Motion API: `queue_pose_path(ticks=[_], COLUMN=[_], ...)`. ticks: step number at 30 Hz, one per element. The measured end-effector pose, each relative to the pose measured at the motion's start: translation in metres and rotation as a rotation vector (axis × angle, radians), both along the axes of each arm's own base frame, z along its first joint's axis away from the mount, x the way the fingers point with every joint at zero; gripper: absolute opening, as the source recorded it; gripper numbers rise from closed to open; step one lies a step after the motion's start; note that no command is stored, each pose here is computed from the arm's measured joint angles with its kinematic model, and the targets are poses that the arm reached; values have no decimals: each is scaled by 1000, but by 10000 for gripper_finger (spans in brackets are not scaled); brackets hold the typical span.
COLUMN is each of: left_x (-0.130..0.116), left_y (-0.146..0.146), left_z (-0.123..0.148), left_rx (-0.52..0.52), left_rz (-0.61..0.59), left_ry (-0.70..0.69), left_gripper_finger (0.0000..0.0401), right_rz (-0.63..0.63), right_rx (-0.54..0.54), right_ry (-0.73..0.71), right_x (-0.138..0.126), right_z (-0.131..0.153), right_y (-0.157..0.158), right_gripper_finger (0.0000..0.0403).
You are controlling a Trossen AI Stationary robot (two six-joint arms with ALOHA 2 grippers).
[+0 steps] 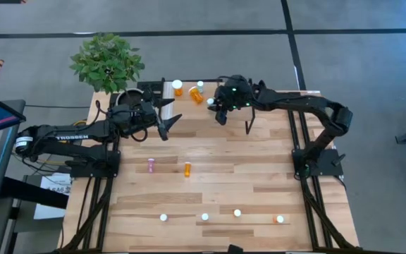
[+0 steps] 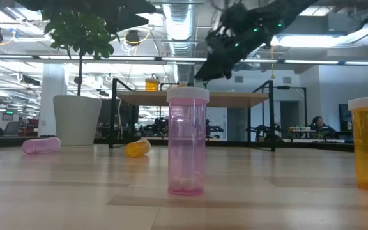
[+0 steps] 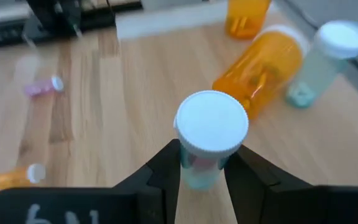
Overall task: Pick and place medicine bottles onto shelf by color
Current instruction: Adjust the green pill bottle on the shelf
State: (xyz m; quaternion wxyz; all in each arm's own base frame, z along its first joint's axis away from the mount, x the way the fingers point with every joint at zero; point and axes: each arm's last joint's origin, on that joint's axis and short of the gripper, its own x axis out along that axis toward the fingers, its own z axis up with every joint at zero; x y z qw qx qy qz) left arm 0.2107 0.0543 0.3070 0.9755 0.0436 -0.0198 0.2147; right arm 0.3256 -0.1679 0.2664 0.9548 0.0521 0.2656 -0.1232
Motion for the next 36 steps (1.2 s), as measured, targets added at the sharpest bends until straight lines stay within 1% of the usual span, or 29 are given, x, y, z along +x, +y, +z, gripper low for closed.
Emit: queue_pose_path(ticks=[5, 9, 13, 17, 27, 31, 36], left_x=[0, 0, 0, 0, 0, 0, 0], left_y=[0, 0, 0, 0, 0, 0, 0], left_z=[0, 1, 1, 1, 1, 1, 1], left_rx=[0, 1, -1, -4, -5, -5, -5], left_rz=[1, 1, 4, 4, 4, 4, 3], left_ry=[-1, -9, -13, -15, -14, -14, -14], left_gripper_finger=[306, 306, 306, 306, 306, 306, 306], right_rz=[-23, -47, -69, -81, -106, -109, -108], right_rx=[-27, -22, -12, 12, -5, -6, -9], right_ry=[-94, -110, -80, -55, -53, -53, -63], right_x=[-23, -34, -37, -34, -34, -34, -34], right_z=[7, 4, -10, -21, -22, -22, -20], right_y=[9, 10, 11, 9, 6, 6, 6], right_gripper_finger=[131, 131, 131, 131, 131, 148, 188])
